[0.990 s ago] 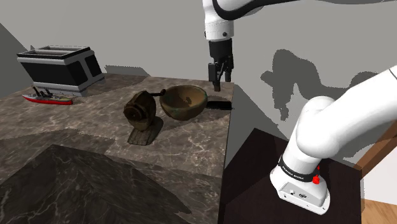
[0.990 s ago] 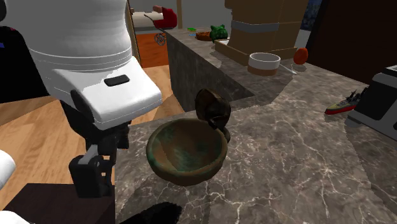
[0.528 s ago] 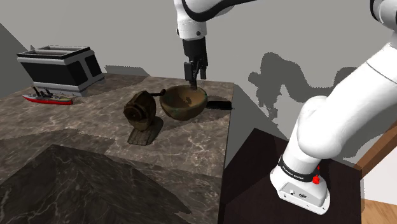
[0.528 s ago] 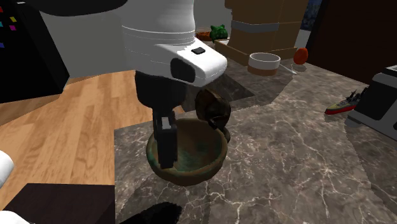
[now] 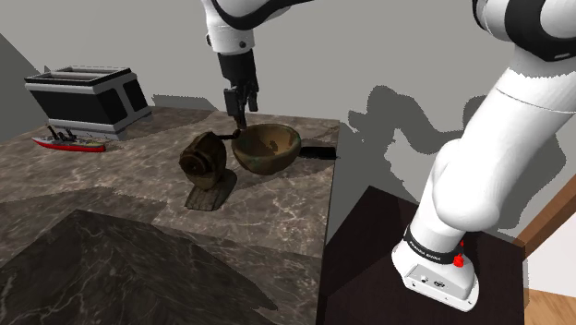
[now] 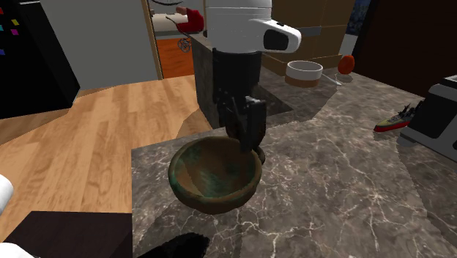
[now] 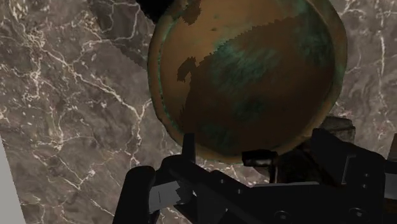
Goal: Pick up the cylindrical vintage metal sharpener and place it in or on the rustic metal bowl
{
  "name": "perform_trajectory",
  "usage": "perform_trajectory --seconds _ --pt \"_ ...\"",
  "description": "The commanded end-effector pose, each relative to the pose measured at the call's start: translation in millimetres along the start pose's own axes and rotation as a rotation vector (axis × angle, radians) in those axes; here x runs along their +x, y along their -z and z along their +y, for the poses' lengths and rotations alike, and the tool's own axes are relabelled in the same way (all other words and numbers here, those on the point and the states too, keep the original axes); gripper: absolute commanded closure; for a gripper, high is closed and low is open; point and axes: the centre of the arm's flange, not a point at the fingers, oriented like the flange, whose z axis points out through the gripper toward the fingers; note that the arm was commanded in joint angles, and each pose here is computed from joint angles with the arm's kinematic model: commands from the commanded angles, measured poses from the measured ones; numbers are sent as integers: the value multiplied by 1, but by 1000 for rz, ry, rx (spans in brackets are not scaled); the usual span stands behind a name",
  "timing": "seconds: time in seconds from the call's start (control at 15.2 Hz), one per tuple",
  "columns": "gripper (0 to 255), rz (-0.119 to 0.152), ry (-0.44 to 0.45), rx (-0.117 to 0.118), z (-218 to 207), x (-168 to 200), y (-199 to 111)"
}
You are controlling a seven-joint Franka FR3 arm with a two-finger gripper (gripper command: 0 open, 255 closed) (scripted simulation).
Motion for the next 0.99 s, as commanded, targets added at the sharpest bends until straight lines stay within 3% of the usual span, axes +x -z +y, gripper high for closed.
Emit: perform_trajectory --seconds 0.0,0.13,0.59,0.92 --pt "0 16 51 -13 -14 21 4" --pt "0 24 80 -21 -21 33 7" --pt "0 24 80 -21 -21 34 -33" --pt "0 24 80 -21 -21 34 -33"
